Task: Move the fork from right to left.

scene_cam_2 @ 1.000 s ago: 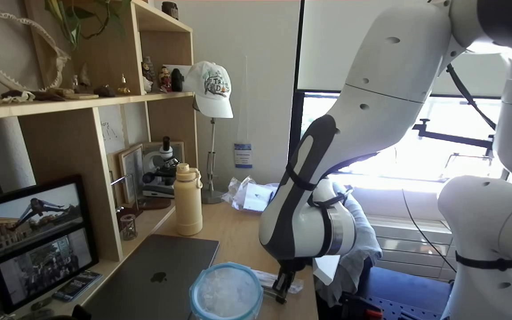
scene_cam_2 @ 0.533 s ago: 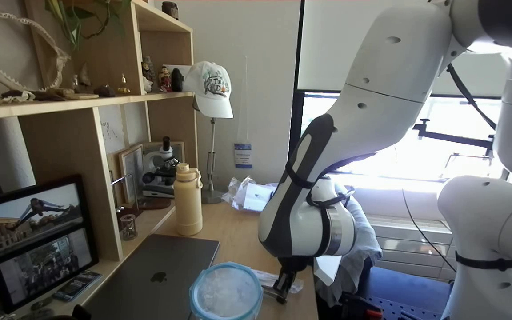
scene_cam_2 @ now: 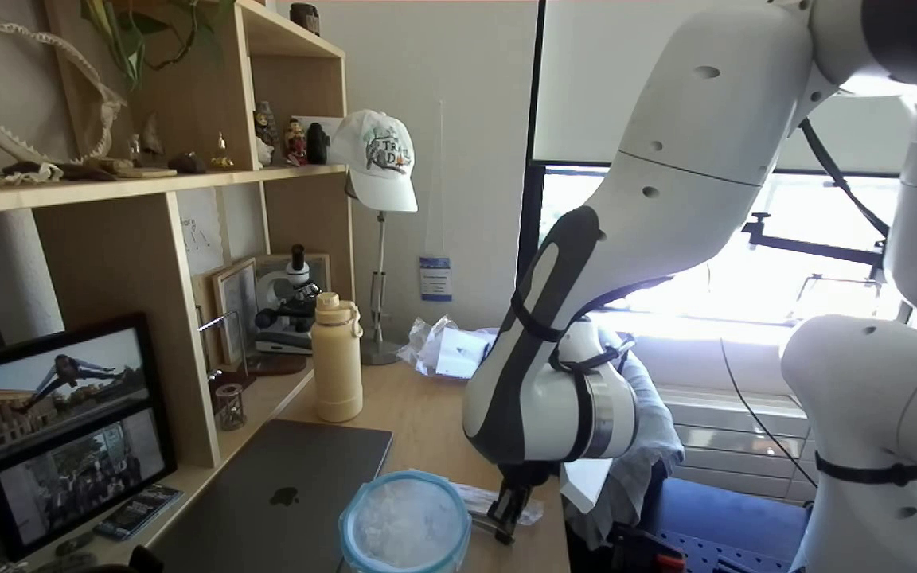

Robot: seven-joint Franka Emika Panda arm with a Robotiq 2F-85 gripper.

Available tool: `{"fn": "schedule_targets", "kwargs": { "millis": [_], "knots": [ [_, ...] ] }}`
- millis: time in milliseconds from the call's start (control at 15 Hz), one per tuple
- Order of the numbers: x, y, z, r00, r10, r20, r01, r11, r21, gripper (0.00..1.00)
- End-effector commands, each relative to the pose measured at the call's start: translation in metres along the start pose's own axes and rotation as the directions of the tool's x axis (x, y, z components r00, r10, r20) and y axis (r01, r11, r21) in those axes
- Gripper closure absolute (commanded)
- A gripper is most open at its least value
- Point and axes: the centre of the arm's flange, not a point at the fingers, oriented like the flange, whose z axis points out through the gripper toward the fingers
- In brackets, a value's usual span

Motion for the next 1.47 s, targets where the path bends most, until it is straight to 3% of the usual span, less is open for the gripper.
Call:
{"fn": "schedule_targets", "kwargs": {
  "millis": [0,400,1400],
  "knots": [
    [-0.028,-0.009,-0.063,0.998,0.028,0.058,-0.026,0.999,-0.03,0.96],
    [-0.029,-0.012,-0.068,0.996,0.053,0.068,-0.048,0.997,-0.068,0.96],
    [-0.02,-0.014,-0.096,0.983,0.13,-0.131,-0.145,0.982,-0.119,0.96]
  ]
}}
